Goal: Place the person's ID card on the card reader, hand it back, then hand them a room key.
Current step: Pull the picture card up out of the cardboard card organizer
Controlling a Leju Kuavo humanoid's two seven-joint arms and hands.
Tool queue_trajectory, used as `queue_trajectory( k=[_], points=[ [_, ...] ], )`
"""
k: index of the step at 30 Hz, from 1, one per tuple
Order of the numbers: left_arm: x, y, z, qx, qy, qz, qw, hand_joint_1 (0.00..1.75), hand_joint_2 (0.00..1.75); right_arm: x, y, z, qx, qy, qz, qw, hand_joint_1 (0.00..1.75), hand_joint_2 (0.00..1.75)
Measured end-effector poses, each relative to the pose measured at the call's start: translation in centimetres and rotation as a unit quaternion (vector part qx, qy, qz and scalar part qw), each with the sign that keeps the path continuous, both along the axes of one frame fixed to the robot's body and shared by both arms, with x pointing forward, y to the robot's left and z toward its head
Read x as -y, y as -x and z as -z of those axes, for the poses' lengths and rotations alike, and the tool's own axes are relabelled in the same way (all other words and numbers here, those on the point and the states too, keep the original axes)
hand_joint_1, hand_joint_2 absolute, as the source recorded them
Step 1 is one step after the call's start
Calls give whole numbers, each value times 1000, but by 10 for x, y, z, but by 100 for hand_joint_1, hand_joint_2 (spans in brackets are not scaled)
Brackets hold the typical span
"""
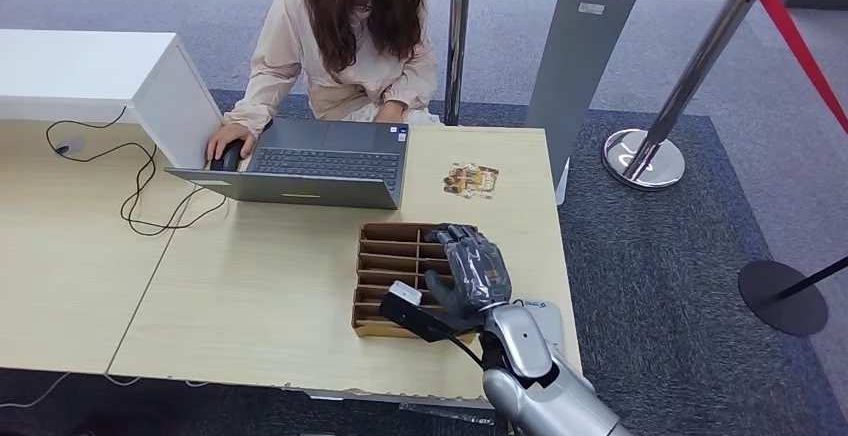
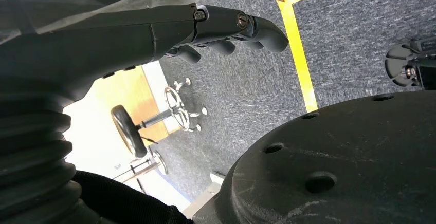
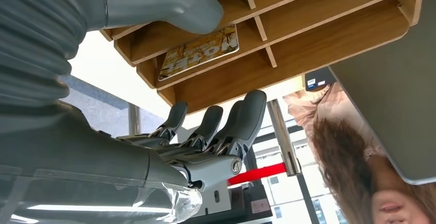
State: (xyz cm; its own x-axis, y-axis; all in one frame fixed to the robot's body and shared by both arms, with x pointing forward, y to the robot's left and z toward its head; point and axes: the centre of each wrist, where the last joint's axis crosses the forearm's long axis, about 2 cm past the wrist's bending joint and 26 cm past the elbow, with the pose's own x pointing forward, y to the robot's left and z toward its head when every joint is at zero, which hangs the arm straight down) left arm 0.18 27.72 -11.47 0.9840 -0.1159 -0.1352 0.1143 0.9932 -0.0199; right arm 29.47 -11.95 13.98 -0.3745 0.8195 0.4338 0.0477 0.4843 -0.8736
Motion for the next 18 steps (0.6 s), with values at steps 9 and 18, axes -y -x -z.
queue_trajectory(
  k=[9,18],
  points=[
    [0,0,0,1,0,1,1000,0,0,1,-1,3,-3,2,3,1000,75,175],
    [0,0,0,3,0,1,1000,0,0,2,-2,6,-8,2,7,1000,76,175]
  ],
)
